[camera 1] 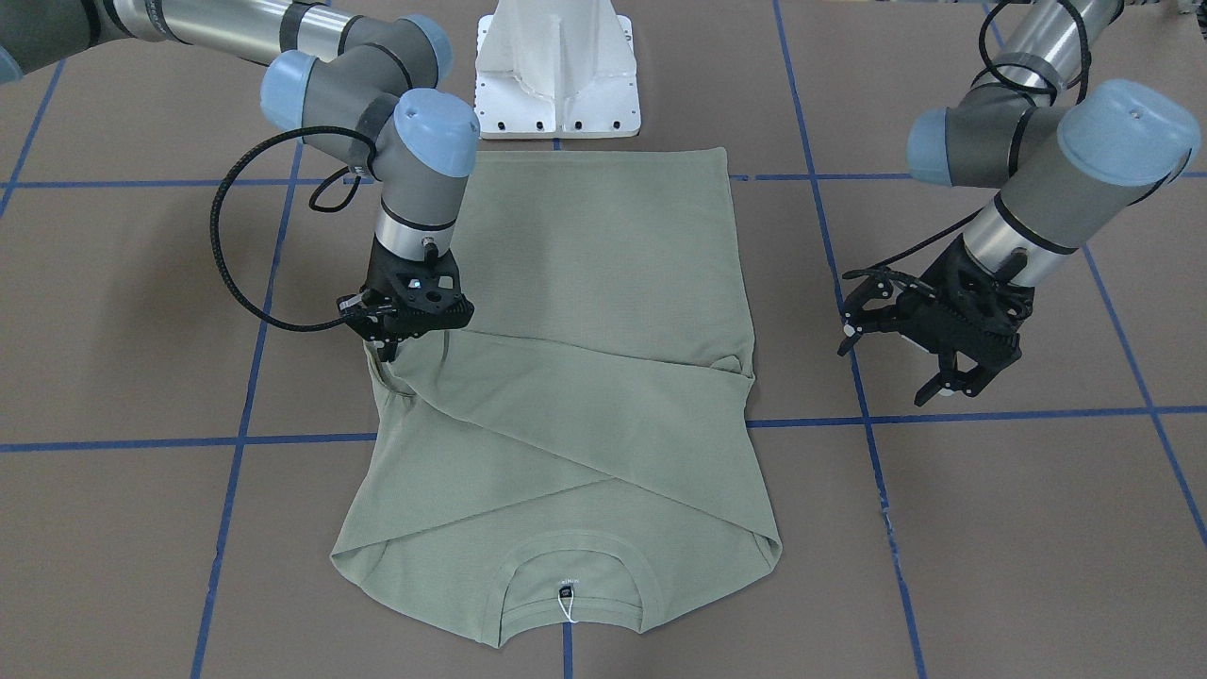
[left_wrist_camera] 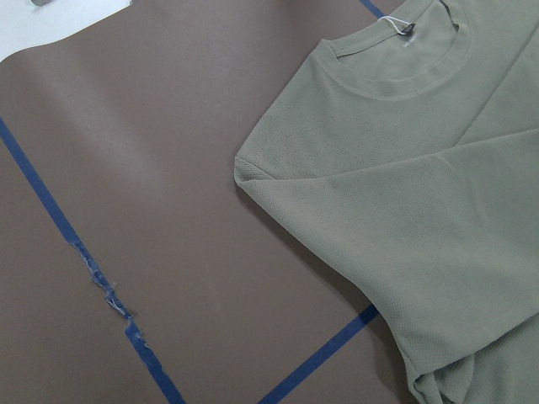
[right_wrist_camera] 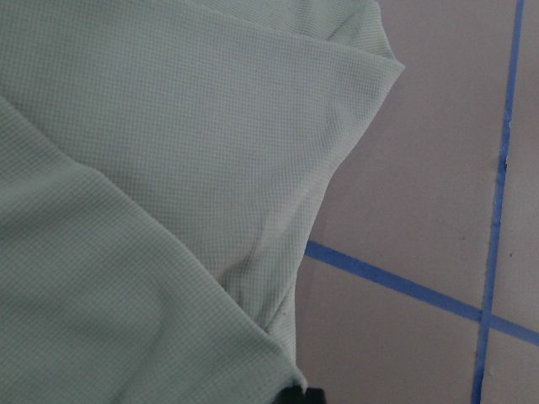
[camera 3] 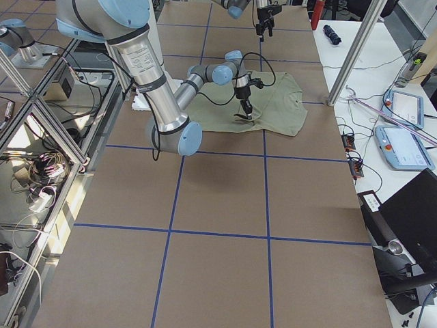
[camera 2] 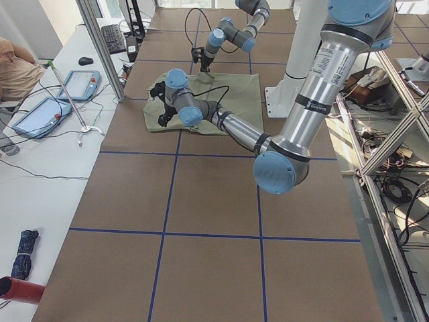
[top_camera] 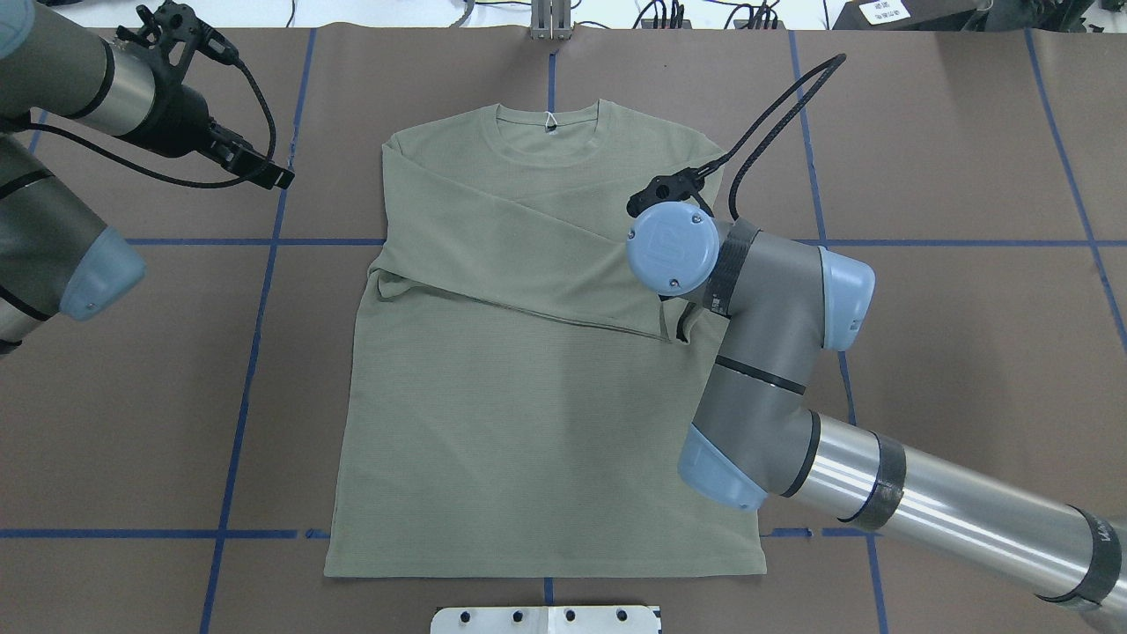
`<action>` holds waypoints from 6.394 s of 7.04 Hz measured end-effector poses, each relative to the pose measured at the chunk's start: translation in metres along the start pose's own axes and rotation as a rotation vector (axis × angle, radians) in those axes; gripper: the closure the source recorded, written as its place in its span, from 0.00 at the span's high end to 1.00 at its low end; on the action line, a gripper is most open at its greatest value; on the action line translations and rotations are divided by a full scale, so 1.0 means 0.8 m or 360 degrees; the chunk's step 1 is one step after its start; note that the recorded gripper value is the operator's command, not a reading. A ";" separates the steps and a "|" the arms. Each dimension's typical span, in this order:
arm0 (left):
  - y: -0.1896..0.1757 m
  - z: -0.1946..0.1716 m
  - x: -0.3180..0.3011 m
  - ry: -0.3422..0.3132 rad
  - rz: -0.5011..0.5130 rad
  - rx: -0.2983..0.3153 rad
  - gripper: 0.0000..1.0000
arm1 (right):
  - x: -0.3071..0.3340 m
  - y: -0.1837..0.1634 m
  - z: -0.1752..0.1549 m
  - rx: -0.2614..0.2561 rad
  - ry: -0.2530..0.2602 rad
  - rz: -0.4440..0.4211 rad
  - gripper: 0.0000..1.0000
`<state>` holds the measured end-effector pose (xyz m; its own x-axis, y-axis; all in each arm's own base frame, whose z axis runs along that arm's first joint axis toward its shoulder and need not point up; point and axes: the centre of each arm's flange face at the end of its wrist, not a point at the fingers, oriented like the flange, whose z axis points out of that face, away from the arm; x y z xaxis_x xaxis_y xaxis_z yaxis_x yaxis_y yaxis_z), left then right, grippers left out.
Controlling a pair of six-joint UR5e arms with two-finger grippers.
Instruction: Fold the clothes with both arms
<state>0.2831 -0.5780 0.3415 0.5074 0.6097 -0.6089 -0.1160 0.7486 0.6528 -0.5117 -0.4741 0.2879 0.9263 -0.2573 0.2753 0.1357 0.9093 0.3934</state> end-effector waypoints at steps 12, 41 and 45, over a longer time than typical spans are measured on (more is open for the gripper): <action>0.142 -0.059 0.164 0.0146 -0.0718 -0.0016 0.90 | 0.054 0.195 -0.110 -0.0016 -0.0868 0.0891 0.98; 0.393 0.050 0.417 0.0194 -0.1672 -0.0068 0.00 | -0.050 0.438 -0.065 -0.0092 -0.0563 0.1424 0.56; 0.392 0.050 0.416 0.0191 -0.1674 -0.0062 0.00 | -0.059 0.442 -0.061 -0.0093 -0.0556 0.1414 0.00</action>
<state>0.4495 -0.1504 0.3615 0.2808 -0.3298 -0.9013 0.3042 0.9213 -0.2423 -0.4902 -0.1246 0.3717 0.5430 0.4603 0.7024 -0.5405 0.8317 -0.1272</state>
